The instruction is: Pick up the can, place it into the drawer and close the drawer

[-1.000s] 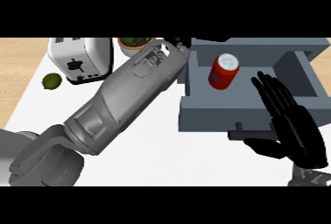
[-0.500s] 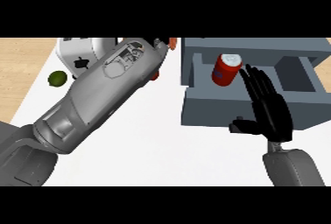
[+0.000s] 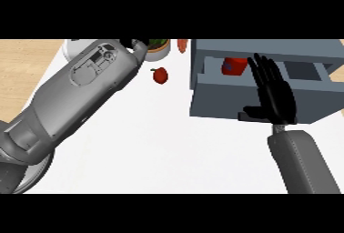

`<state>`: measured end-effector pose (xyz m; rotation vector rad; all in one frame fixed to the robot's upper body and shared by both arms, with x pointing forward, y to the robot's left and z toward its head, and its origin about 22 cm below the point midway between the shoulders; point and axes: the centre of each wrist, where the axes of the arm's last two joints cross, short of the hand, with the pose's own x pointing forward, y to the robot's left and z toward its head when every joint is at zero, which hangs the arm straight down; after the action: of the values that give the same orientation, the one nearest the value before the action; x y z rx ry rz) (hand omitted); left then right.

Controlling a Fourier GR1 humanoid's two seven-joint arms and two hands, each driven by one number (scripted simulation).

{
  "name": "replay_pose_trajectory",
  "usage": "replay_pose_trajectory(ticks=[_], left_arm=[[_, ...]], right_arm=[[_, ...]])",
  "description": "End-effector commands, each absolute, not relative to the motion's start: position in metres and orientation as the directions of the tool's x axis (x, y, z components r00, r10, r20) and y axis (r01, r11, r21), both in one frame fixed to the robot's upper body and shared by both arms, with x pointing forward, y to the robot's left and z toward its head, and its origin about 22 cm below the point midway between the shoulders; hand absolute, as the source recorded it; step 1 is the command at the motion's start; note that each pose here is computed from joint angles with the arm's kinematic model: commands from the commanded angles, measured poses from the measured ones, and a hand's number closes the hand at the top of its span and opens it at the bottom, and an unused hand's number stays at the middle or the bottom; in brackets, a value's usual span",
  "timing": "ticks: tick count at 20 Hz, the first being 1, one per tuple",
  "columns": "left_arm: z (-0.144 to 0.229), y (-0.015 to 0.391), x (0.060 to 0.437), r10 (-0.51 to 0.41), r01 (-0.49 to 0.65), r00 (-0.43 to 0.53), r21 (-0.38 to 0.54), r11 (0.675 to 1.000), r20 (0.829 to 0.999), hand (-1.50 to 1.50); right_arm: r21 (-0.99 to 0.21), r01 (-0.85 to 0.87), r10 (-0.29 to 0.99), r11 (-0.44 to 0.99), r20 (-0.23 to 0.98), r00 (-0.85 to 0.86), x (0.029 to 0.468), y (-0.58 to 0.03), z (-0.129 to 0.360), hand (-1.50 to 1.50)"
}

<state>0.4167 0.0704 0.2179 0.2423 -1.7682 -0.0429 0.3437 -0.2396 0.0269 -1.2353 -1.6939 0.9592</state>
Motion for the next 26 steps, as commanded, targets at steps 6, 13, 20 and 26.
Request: replay_pose_trajectory(ticks=[6, 13, 20, 26], left_arm=[[0.215, 0.102, 0.405, -0.195, -0.13, -0.173, 0.174, 0.976, 0.965, -1.5], [0.202, 0.11, 0.394, -0.199, -0.114, -0.152, 0.183, 0.977, 0.968, -1.5], [0.181, 0.132, 0.377, -0.193, -0.118, -0.151, 0.177, 0.977, 0.969, -1.5], [0.185, 0.134, 0.367, -0.2, -0.091, -0.143, 0.188, 0.978, 0.969, -1.5]], right_arm=[[-0.9, 0.372, 0.973, 0.226, 0.193, -0.125, 0.371, -0.231, -0.007, -1.5], [-0.879, 0.426, 0.977, 0.212, 0.187, -0.1, 0.415, -0.212, 0.024, -1.5], [-0.866, 0.46, 0.981, 0.196, 0.172, -0.093, 0.436, -0.214, 0.042, -1.5], [-0.864, 0.466, 0.981, 0.193, 0.175, -0.082, 0.452, -0.214, 0.07, -1.5]])
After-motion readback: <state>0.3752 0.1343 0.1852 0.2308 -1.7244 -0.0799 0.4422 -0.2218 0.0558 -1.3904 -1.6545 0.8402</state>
